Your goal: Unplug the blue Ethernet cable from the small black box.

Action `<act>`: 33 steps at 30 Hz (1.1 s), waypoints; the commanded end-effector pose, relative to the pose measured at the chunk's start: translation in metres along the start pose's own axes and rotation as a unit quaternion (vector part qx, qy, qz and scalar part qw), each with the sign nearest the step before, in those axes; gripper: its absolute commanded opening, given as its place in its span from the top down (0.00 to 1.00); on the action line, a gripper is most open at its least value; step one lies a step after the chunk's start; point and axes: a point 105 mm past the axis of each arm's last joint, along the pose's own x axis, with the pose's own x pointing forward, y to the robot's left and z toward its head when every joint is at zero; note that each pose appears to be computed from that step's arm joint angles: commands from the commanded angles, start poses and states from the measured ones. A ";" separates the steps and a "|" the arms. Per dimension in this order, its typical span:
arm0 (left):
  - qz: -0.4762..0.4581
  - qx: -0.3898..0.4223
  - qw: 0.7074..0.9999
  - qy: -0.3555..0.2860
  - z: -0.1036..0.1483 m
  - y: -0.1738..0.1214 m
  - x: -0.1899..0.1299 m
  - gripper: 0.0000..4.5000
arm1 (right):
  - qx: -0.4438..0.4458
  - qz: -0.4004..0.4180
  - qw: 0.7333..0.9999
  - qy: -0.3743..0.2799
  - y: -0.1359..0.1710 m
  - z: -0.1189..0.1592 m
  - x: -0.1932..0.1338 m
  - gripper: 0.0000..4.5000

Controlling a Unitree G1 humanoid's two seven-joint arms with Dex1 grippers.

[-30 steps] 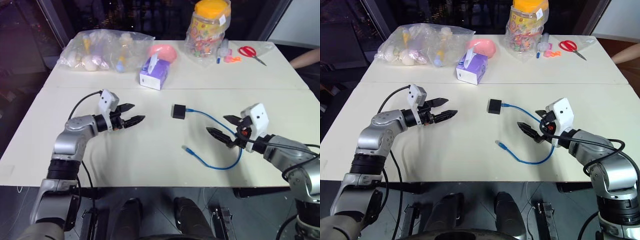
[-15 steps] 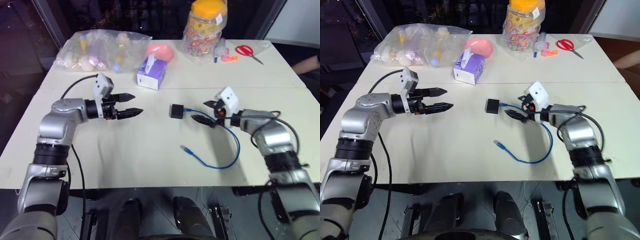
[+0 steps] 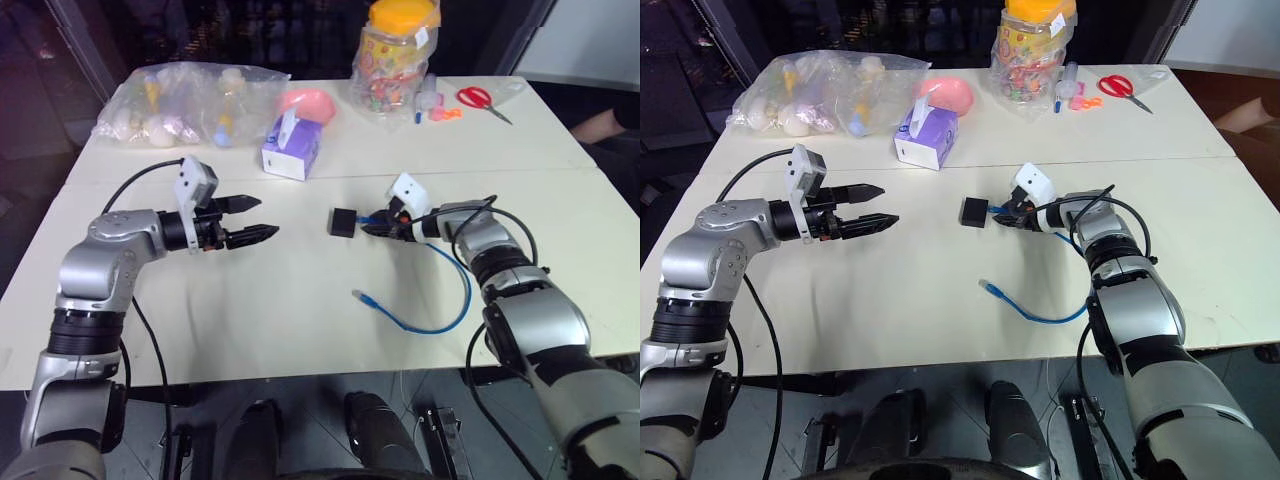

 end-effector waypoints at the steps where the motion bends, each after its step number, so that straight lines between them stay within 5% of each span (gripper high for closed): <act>1: 0.001 0.014 1.000 -0.018 0.013 -0.002 -0.003 0.13 | -0.047 0.015 0.999 0.022 0.007 -0.004 0.004 0.98; 8: 0.001 -0.006 0.999 -0.034 0.016 0.007 0.000 0.13 | -0.281 -0.056 0.958 0.009 -0.004 0.013 -0.012 0.98; 16: -0.040 -0.076 0.993 -0.085 0.036 0.028 0.024 0.13 | -0.447 -0.209 0.864 -0.098 -0.015 0.079 -0.048 0.98; 23: -0.092 -0.106 0.984 -0.114 0.055 0.035 0.061 0.13 | -0.502 -0.268 0.806 -0.160 0.002 0.113 -0.066 0.98; 33: -0.119 -0.118 0.977 -0.130 0.064 0.028 0.102 0.13 | -0.520 -0.282 0.782 -0.198 0.025 0.138 -0.075 0.98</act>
